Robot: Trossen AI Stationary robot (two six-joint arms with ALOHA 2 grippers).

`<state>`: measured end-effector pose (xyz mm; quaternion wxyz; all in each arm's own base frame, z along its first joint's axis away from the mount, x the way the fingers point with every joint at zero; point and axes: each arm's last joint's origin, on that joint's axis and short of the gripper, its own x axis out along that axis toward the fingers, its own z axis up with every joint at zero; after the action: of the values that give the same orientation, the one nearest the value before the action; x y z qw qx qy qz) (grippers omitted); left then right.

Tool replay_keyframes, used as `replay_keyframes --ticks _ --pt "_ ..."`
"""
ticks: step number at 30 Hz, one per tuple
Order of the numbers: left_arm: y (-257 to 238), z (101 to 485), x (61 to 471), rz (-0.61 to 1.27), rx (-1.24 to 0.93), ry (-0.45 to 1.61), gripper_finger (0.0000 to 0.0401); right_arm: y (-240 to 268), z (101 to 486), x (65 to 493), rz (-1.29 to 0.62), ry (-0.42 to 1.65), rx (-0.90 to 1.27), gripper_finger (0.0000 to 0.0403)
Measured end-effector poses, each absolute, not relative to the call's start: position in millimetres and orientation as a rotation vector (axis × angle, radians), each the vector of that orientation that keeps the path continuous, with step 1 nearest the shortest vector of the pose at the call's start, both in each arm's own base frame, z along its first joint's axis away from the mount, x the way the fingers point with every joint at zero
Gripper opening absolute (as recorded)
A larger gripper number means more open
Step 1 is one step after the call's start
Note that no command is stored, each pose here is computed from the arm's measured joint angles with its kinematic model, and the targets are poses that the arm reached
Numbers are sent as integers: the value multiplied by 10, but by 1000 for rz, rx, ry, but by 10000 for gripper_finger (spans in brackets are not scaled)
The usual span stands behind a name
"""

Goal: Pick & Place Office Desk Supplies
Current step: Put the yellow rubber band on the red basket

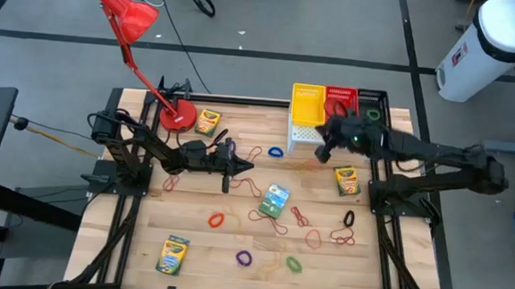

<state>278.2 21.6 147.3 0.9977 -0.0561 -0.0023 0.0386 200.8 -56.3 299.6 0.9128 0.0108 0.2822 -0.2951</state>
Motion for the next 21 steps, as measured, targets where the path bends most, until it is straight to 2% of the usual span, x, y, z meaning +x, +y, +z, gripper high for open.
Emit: replay_keyframes --ticks 6,10,21 --pt "217 1473 2782 77 -113 -5 13 -389 2542 2040 -431 440 6 5" --pt "217 1481 2782 77 -114 -13 13 -297 2330 2033 -387 388 -2 11" --pt "269 1552 2844 81 -283 -54 13 -39 2125 2007 -252 317 -84 11"
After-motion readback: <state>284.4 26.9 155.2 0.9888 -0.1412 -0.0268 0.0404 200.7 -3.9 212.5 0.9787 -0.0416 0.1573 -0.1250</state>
